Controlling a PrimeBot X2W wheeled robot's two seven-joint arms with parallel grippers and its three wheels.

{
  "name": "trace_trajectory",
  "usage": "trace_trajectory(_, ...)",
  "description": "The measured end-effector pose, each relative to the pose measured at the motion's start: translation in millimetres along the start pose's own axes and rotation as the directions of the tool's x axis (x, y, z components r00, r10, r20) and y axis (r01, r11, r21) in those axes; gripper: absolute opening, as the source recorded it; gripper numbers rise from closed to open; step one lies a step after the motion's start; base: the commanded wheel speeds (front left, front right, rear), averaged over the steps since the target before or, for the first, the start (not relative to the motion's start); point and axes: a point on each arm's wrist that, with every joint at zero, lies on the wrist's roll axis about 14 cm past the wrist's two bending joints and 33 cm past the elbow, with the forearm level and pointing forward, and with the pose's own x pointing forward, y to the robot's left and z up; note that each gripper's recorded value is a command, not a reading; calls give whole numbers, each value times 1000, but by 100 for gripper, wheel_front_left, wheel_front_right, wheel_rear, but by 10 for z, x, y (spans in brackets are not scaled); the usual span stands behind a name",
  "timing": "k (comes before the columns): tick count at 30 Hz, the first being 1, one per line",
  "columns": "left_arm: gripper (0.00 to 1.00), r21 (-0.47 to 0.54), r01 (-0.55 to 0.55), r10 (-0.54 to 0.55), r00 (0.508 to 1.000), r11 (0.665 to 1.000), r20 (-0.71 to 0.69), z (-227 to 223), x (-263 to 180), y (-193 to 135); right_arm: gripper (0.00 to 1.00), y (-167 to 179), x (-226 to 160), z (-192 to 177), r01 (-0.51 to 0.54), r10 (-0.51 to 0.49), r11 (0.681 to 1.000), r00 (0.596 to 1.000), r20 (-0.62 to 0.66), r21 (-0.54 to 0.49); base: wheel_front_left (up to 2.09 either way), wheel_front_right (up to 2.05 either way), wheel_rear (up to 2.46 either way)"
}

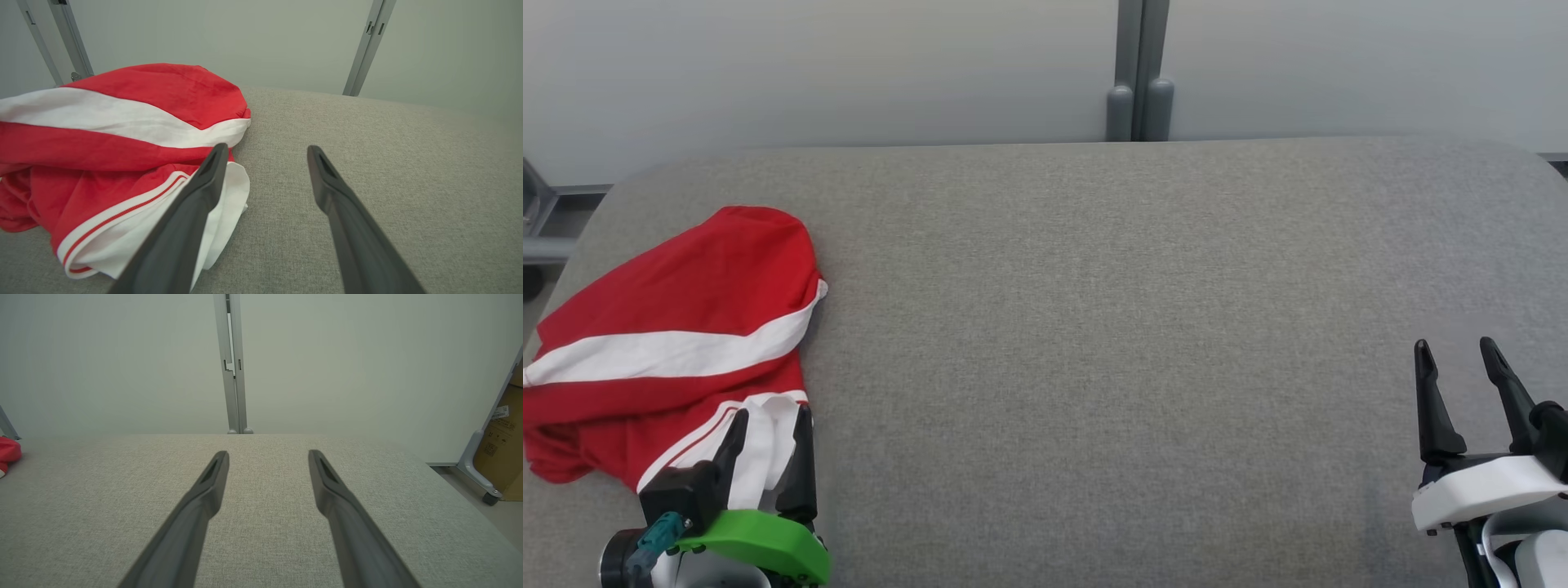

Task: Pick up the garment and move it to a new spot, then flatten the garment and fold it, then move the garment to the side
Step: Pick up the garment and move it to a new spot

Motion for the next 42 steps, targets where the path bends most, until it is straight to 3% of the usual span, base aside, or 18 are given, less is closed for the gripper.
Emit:
trace_trajectory(10, 100, -7, -129, 130, 991, 992, 32, 88, -215, 398, 100, 446, 183, -37, -139, 139, 990, 990, -6, 9, 0, 0, 0)
trace_trajectory(22, 100, -30, -331, 332, 939, 943, 85, 233, -669, 993, 100, 1136, 339, -103, -338, 338, 941, 941, -21, 27, 0, 0, 0)
trace_trajectory(35, 100, -40, -463, 464, 878, 885, 113, 284, -1135, 1352, 100, 1676, 414, -112, -468, 469, 883, 883, -19, 41, 0, 0, 0)
trace_trajectory(42, 100, -43, -488, 489, 866, 872, 107, 260, -1219, 1420, 100, 1746, 413, -157, -484, 485, 874, 874, -30, 48, 0, 0, 0)
